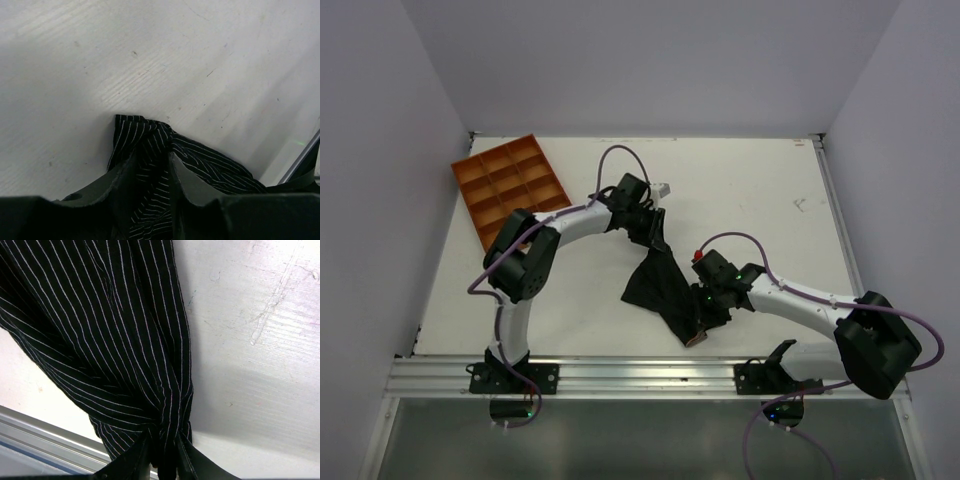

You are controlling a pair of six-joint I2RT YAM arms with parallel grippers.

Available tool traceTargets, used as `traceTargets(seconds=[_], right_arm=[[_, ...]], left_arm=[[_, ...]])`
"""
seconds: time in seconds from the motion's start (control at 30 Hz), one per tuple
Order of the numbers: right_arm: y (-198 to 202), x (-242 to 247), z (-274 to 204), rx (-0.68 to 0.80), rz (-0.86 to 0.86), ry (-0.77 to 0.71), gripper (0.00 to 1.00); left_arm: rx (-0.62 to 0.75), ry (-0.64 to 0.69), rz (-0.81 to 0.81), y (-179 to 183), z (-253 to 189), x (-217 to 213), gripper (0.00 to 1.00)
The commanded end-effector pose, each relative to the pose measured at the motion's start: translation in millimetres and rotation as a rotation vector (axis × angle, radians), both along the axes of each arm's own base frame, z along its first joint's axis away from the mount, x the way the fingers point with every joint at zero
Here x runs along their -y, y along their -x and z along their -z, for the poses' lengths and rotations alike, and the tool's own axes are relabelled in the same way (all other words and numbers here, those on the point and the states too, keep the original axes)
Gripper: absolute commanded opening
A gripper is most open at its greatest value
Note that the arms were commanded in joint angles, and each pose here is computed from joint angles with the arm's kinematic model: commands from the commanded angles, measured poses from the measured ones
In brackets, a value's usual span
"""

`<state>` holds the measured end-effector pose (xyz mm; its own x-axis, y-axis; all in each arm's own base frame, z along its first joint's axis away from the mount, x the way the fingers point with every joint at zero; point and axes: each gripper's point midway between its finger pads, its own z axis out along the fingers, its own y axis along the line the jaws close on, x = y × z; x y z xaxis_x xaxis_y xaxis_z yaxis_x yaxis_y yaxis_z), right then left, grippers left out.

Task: Roll the underwear
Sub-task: Fold the underwear

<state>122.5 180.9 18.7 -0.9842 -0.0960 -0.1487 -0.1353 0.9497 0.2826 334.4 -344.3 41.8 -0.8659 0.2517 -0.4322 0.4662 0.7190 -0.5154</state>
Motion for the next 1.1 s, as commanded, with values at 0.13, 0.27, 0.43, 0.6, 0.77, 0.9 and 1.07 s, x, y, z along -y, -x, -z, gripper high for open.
traceTargets(seconds=[0.13, 0.27, 0.43, 0.6, 0.77, 0.9, 1.07], right_arm=[[14.5, 22.1, 10.5, -0.049, 0.01, 0.108, 0.27], [12.5, 21.8, 8.6, -0.046, 0.018, 0.111, 0.28], [11.2, 23.2, 6.2, -0.04, 0.021, 0.12, 0.29], [11.6, 24.2, 5.9, -0.04, 0.031, 0.123, 0.29], [10.8, 23.3, 5.2, -0.038, 0.034, 0.122, 0.29], [10.6, 22.4, 5.3, -0.04, 0.041, 0.119, 0.29], [13.7, 27.2, 5.4, -0.04, 0.048, 0.13, 0.29]], left_arm=[[0.097, 0.002, -0.01, -2.4, -39.7, -21.7, 0.36], [0.098, -0.014, -0.01, 4.4, -35.0, -28.8, 0.36], [0.062, -0.007, 0.041, 20.5, -26.0, -30.8, 0.35], [0.044, -0.013, 0.048, 30.7, -13.7, -36.4, 0.35], [0.02, -0.008, 0.053, 35.4, -2.7, -36.2, 0.35], [0.018, -0.012, 0.058, 36.3, -1.1, -37.0, 0.13], [0.045, -0.055, 0.063, 36.7, -0.7, -46.2, 0.0]])
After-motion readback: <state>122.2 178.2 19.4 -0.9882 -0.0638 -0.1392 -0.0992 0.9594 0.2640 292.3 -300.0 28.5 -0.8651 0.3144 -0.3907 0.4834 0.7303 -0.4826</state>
